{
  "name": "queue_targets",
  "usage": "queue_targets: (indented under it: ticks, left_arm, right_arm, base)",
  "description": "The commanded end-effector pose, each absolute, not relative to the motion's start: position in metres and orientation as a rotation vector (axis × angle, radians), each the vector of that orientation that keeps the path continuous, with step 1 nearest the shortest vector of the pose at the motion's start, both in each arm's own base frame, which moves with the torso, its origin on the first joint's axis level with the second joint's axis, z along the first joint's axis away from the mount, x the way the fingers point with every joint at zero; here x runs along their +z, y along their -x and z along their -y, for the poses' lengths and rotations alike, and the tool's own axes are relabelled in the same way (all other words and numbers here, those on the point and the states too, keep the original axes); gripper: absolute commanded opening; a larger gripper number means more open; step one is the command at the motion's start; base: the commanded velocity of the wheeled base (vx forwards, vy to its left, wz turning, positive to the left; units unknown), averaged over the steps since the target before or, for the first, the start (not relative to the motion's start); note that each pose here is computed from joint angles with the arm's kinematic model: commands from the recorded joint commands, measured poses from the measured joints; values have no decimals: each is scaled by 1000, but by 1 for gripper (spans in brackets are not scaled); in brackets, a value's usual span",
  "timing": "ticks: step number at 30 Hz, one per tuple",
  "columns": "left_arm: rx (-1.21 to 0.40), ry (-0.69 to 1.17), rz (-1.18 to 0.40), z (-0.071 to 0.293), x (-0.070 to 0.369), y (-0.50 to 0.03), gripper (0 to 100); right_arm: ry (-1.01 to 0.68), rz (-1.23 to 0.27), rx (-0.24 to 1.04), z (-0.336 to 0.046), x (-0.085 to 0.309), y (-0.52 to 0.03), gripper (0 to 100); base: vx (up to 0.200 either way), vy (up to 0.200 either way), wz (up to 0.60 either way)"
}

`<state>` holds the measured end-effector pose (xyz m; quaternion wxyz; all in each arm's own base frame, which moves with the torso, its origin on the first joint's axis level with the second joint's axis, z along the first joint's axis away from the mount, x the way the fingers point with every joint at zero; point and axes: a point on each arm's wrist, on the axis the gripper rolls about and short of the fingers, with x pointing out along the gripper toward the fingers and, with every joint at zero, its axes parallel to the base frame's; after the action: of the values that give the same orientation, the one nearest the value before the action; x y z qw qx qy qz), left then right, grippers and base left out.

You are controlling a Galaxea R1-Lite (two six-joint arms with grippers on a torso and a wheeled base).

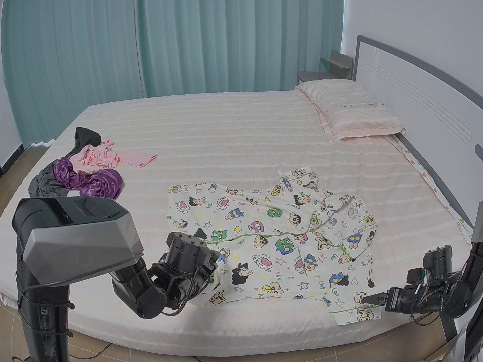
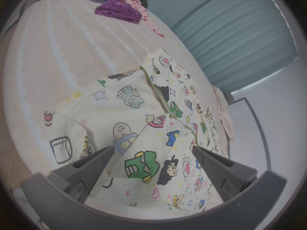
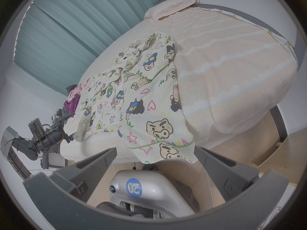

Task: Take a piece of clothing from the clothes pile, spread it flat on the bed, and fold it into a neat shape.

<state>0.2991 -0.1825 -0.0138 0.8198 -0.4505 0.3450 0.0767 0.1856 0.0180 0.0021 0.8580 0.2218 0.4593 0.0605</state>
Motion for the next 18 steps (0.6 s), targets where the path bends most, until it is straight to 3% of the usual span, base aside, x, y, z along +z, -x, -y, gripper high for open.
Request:
queue_targets:
  ticks: [1, 4, 5, 18]
  left_arm:
    - [165, 1004, -712, 180, -4, -299, 100]
    - [161, 1011, -710, 181, -2, -299, 100]
    - [161, 1010, -710, 181, -2, -299, 0]
    - [201, 959, -769, 174, 0, -282, 0]
  right_arm:
    - [-467, -984, 123, -18, 1, -181, 100]
    - [-467, -981, 124, -18, 2, -181, 100]
    - [-465, -979, 125, -18, 2, -181, 100]
    - [-467, -979, 124, -18, 2, -181, 100]
  base:
    - [0, 0, 0]
    - [0, 0, 0]
    - [0, 0, 0]
    - [0, 0, 0]
